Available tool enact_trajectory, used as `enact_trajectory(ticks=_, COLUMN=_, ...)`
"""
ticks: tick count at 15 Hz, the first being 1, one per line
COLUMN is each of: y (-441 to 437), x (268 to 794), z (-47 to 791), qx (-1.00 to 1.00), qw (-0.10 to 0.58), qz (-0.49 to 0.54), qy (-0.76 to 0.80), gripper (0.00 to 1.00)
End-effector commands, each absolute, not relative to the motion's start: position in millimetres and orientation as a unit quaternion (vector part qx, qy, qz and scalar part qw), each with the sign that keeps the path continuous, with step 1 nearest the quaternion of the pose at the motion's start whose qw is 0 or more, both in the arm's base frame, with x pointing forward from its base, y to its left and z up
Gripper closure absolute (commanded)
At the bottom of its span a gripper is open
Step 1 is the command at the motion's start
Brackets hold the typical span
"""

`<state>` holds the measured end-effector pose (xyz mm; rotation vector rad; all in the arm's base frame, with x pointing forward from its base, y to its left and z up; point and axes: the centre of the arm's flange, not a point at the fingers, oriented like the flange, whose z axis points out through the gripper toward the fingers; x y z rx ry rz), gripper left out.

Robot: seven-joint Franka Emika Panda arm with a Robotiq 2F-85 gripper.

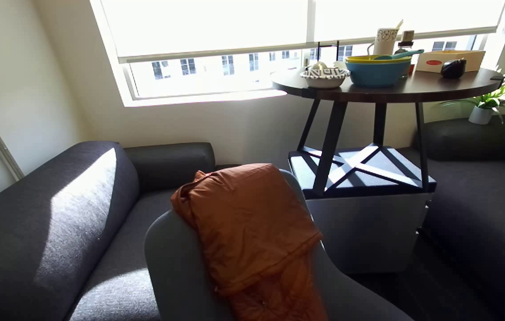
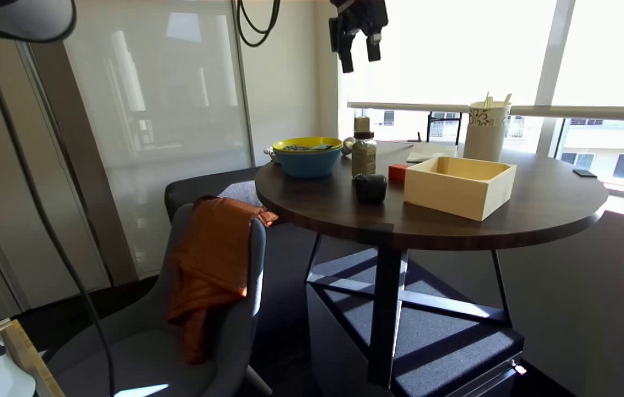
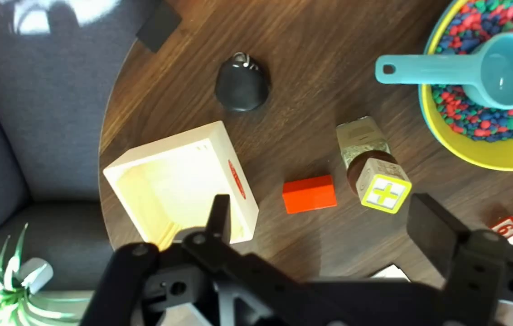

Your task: Lift the small box from the table and put it on top of the salt shaker

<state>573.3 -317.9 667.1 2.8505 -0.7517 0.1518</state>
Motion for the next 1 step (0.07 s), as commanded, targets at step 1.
enact_trajectory(ticks=1, y=-320.6, x=559.9, z=683.2, qx=0.966, qw=0.096, qz=0.062, qy=-0.231, gripper=0.00)
